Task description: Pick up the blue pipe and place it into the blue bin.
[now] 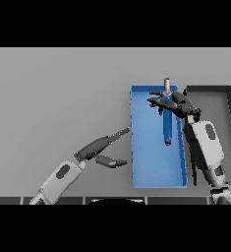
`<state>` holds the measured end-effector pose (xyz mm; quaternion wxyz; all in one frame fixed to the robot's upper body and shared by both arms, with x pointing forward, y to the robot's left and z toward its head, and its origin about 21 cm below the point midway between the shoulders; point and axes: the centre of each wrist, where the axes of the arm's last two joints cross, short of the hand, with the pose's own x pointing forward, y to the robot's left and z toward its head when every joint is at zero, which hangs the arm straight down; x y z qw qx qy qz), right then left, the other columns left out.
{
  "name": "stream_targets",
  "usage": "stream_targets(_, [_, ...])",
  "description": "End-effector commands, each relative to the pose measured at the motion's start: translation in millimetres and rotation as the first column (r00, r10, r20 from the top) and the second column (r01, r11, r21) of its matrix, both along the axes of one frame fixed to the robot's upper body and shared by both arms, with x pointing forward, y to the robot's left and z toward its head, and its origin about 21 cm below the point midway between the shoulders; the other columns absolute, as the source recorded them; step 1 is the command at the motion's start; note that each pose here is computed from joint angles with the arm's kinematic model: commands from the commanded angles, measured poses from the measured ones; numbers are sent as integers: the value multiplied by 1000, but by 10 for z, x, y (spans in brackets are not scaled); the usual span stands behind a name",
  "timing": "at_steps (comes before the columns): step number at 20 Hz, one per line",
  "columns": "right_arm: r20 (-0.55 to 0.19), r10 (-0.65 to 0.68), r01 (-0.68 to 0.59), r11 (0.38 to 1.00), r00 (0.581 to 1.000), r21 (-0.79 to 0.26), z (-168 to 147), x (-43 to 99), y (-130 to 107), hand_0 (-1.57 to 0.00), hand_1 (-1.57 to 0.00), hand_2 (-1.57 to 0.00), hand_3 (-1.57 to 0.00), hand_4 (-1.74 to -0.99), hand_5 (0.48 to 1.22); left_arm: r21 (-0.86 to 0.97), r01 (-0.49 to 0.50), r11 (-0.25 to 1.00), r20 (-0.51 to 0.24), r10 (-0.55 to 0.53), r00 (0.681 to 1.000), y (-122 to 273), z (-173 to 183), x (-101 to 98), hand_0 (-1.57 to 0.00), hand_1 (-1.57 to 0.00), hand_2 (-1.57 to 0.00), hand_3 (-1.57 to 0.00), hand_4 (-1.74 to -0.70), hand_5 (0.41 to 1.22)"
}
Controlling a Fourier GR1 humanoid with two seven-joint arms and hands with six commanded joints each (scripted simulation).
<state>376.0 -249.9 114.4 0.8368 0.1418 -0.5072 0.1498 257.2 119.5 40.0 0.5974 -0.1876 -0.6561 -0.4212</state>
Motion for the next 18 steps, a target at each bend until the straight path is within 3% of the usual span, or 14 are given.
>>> stream_targets(1, [-48, -4, 3, 1000, 999, -26, -101, -19, 6, -1571, -1571, -1571, -1330, -1599, 1110, 5, 0, 1000, -7, 0, 1000, 16, -5, 9, 1, 1, 1, 1, -885, 457])
stream_targets(2, [-99, -23, 17, 998, 995, -60, -174, -13, -16, -1563, -1459, -1393, -1122, -1547, 1133, -1, 2, 1000, -4, -2, 1000, 7, 17, 5, 1, 1, 1, 1, -886, 455])
stream_targets(3, [-155, -35, 24, 997, 987, -74, -240, -10, -16, -1306, -1167, -1114, -897, -1503, 1150, 5, 0, 1000, -3, 0, 1000, 17, 13, 0, 1, 1, 1, 1, -886, 453])
stream_targets(5, [-239, -54, 29, 994, 969, -107, -308, -7, 26, -836, -746, -712, -574, -1392, 1176, 12, 1, 1000, -5, -1, 1000, 3, -23, -10, 1, 1, 1, 1, -885, 453])
stream_targets(7, [-273, -8, -32, 990, 962, -140, -280, -28, 20, -534, -477, -456, -367, -1285, 1141, 11, -2, 1000, -7, 2, 1000, -12, -2, -20, 1, 1, 1, 1, -888, 453])
stream_targets(8, [-276, 19, -67, 984, 961, -167, -260, -40, 25, -427, -382, -364, -293, -1242, 1081, 18, -9, 1000, -9, 9, 1000, 0, 15, 1, 1, 1, 1, 1, -889, 453])
stream_targets(12, [-226, 86, -162, 925, 970, -344, -298, -60, 136, -174, -156, -149, -120, -1149, 887, 15, -4, 1000, -14, 4, 1000, -43, 9, 11, 1, 1, 1, 1, -896, 451])
stream_targets(18, [-183, 77, -146, 903, 980, -403, -395, -11, 87, -45, -40, -38, -31, -1124, 717, -4, -9, 1000, -10, 9, 1000, -12, 23, -8, 1, 1, 1, 1, -912, 458])
